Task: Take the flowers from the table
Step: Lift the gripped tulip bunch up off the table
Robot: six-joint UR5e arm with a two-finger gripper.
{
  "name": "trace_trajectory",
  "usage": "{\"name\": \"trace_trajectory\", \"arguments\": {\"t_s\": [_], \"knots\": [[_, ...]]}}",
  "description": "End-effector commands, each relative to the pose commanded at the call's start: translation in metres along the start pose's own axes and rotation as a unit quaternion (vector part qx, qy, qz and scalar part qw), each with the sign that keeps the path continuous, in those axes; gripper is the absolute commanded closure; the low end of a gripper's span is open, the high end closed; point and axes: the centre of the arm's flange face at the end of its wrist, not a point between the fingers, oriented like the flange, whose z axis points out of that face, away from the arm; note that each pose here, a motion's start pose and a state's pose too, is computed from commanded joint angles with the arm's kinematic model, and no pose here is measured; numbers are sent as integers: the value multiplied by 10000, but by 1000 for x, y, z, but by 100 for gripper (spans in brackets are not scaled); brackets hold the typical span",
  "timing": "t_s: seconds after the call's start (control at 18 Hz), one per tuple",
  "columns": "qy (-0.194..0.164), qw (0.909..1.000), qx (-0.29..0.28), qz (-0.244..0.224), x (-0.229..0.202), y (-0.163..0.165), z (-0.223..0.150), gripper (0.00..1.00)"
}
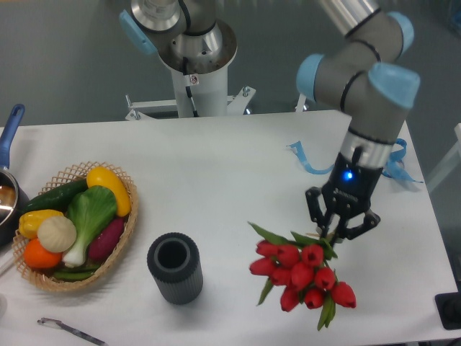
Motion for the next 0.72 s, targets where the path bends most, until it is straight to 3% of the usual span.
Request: {"name": "trace_trajectory", "arguments": {"t_s": [0.33, 0.72], "knots": [[250, 9974, 675, 4, 10, -16, -11, 76], [239, 9972, 711, 34, 8, -18, -12, 76]]}}
